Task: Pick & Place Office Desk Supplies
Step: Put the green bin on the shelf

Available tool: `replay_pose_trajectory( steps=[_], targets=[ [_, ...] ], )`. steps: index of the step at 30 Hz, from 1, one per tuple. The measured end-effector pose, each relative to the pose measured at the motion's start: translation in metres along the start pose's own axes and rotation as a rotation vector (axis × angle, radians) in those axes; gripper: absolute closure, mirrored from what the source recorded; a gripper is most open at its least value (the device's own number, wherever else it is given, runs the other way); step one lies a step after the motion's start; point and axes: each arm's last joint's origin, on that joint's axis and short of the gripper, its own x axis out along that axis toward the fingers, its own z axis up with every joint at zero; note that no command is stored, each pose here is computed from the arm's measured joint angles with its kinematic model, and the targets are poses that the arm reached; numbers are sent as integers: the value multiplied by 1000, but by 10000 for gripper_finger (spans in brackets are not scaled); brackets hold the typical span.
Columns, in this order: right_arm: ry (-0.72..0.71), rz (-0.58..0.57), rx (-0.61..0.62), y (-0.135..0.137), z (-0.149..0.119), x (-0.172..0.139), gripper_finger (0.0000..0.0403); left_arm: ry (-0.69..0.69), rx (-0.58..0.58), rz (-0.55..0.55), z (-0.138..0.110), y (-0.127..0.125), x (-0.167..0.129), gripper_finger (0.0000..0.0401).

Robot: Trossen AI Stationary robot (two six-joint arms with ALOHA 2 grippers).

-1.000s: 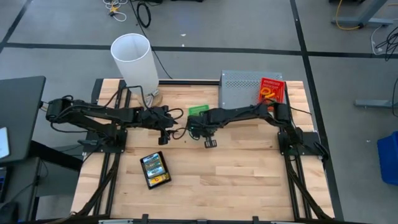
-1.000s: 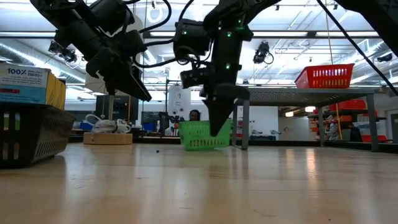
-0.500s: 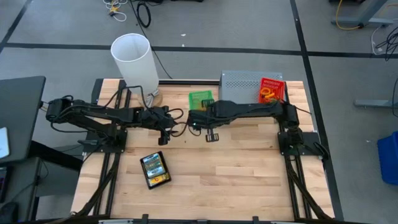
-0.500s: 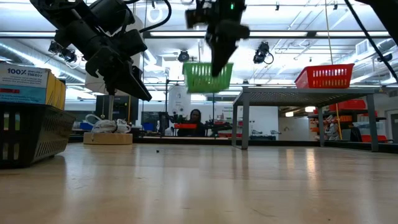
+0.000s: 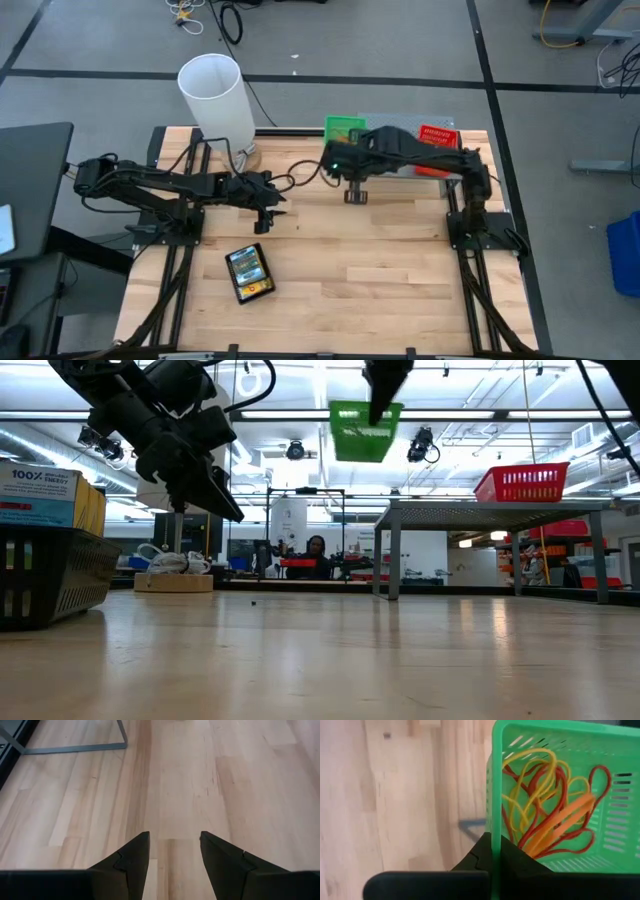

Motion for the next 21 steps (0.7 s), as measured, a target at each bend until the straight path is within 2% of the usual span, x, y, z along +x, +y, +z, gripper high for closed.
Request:
replay_pose_trajectory(
  steps=[6,10,14,21],
  targets=[
    [36,126,3,-17,-24,4,400,-4,-1,-19,0,-1,0,220],
    [-113,237,11,-17,-31,9,400,-5,1,-18,0,0,0,220],
    [-152,230,2,-11,-46,25,400,-5,1,-17,0,0,0,220],
    [-57,139,48,-5,-81,52,400,-5,1,-17,0,0,0,220]
  ],
)
